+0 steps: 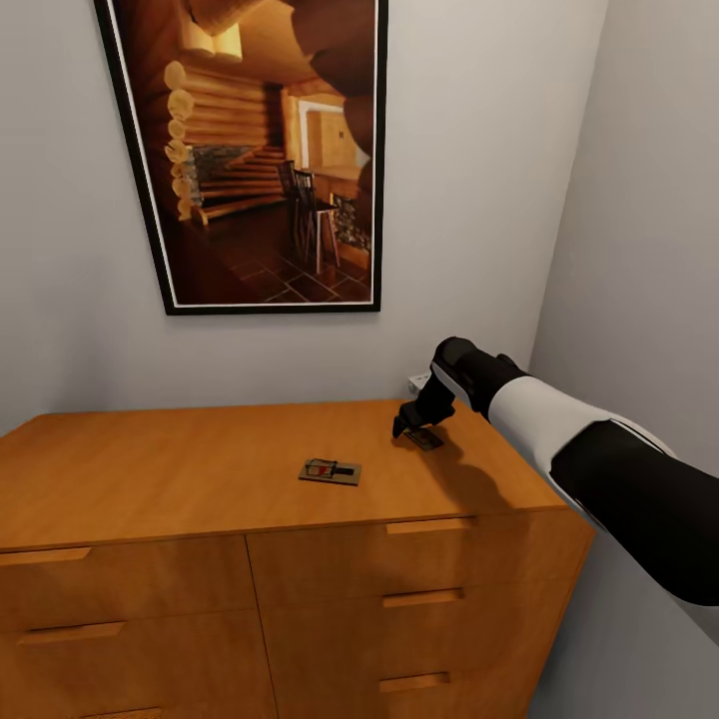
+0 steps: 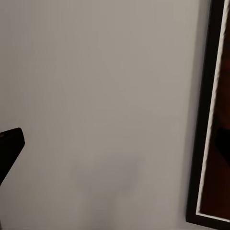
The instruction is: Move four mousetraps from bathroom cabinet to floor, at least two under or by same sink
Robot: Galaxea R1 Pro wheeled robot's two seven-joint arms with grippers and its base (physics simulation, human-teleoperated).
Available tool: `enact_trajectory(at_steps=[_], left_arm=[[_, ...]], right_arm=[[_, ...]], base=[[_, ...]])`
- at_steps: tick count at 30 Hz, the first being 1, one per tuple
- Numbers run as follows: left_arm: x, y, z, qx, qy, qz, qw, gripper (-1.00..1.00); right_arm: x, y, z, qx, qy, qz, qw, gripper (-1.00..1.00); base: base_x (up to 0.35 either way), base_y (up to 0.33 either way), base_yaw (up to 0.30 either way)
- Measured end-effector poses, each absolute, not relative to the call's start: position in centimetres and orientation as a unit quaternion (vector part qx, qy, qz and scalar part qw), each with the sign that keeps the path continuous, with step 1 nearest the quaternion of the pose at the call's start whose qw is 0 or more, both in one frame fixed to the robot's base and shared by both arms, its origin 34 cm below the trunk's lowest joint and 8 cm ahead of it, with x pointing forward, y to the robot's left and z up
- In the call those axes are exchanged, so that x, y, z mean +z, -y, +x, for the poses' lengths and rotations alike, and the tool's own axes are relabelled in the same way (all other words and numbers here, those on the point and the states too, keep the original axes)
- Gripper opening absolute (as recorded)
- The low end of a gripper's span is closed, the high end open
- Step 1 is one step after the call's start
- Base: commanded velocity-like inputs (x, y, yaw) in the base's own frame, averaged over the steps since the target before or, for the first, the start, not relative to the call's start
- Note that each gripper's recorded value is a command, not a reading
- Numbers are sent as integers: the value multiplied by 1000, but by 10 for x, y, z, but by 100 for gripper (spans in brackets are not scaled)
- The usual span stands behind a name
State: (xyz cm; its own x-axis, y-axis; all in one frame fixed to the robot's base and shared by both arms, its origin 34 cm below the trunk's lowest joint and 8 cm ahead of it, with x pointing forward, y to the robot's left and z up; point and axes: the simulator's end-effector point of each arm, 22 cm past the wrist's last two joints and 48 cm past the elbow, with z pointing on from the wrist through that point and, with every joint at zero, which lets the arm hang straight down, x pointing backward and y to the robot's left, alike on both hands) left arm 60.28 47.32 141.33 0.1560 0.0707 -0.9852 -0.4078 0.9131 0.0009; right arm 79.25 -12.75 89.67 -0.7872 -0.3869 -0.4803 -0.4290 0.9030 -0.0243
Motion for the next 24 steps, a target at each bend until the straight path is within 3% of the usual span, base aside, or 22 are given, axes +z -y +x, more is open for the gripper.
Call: enact_trajectory(at_steps=[24], left_arm=[[1402, -473, 600, 160, -629, -134, 749, 100]], right_arm=[[897, 128, 794, 41, -942, -215, 254, 100]], base=[[0, 0, 0]])
